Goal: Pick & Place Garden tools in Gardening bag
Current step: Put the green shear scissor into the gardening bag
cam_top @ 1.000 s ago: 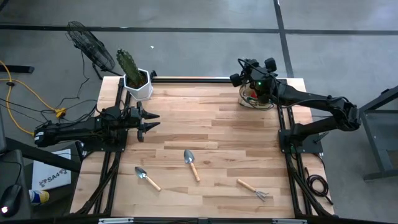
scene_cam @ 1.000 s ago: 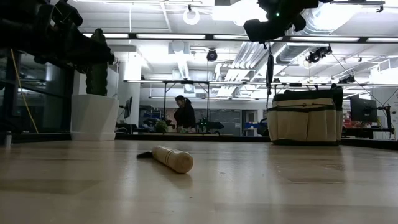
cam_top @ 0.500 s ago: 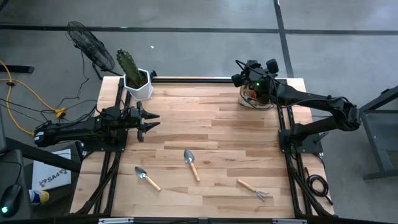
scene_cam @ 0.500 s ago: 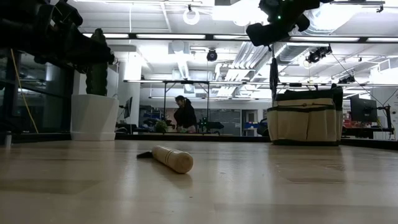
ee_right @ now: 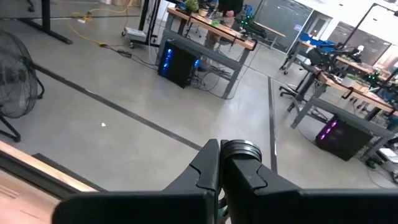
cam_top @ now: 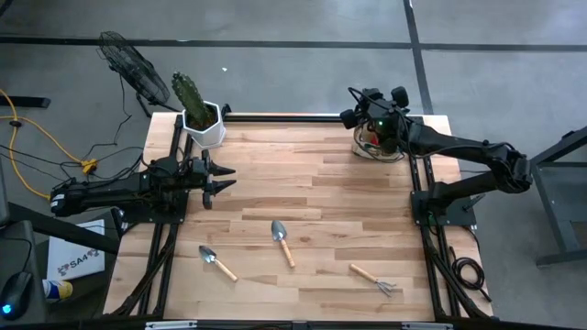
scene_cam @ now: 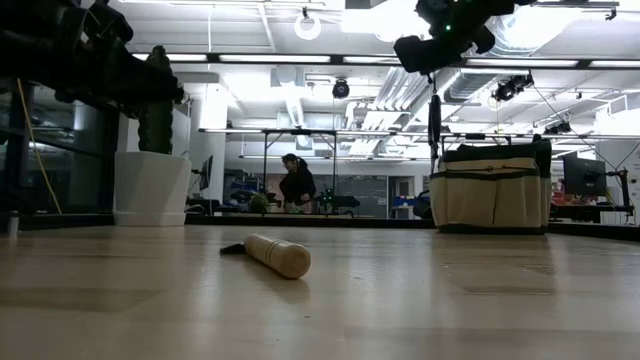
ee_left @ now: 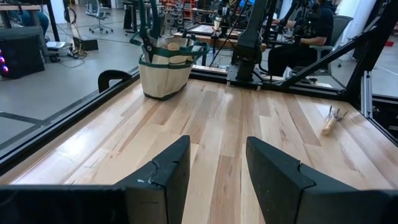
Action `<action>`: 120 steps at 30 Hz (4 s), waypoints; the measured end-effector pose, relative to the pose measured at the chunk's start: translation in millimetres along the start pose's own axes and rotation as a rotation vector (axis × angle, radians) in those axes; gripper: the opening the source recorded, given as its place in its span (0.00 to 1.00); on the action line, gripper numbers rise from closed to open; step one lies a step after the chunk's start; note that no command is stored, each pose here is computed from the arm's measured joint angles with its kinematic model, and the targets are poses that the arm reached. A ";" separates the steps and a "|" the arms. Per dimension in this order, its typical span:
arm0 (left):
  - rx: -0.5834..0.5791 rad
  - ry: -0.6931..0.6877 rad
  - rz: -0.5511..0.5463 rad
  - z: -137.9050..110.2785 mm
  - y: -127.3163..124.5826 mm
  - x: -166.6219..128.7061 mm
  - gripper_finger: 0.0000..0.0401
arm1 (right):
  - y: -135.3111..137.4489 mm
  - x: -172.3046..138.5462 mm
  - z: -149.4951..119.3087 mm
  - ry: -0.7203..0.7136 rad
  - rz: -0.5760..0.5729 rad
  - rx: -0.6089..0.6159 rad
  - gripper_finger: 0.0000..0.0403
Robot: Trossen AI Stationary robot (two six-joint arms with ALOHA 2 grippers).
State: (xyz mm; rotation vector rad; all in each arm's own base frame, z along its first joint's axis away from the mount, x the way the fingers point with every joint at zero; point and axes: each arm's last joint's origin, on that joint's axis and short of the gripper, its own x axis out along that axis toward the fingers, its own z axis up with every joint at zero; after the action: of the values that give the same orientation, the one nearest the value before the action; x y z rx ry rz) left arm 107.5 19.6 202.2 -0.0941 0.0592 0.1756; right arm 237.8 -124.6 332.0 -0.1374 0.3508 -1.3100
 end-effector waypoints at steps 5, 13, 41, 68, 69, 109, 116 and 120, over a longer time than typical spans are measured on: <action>0.000 0.004 0.001 -0.4 0.1 0.0 0.38 | 9.2 6.1 -6.7 0.027 0.016 -0.024 0.01; 0.000 0.004 0.000 -0.4 0.0 0.0 0.38 | 17.5 14.3 -15.5 0.064 -0.017 -0.038 0.01; -0.023 0.011 0.003 -1.1 0.2 0.0 0.38 | 16.1 14.5 -26.4 0.146 0.008 0.058 0.01; -0.026 0.011 0.006 -1.1 0.3 0.0 0.38 | 15.5 6.3 -35.2 0.174 -0.126 0.069 0.01; -0.028 0.011 0.006 -1.1 0.3 0.0 0.38 | 15.7 5.9 -35.1 0.172 -0.130 0.067 0.01; -0.052 0.041 0.025 -4.2 1.0 -0.1 0.38 | 14.9 13.3 -47.6 0.382 0.165 0.214 0.01; -0.052 0.043 0.026 -4.3 1.0 -0.1 0.38 | 12.3 18.6 -48.8 0.429 0.247 0.236 0.01; -0.052 0.051 0.027 -5.1 1.1 -0.1 0.38 | 12.5 18.4 -48.8 0.430 0.251 0.236 0.01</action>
State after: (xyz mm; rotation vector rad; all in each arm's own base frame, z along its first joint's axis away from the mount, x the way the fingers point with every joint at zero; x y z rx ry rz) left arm 106.9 20.1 197.1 -0.1499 0.1066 0.2013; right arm 237.2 -134.3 279.2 0.3827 0.5548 -1.1152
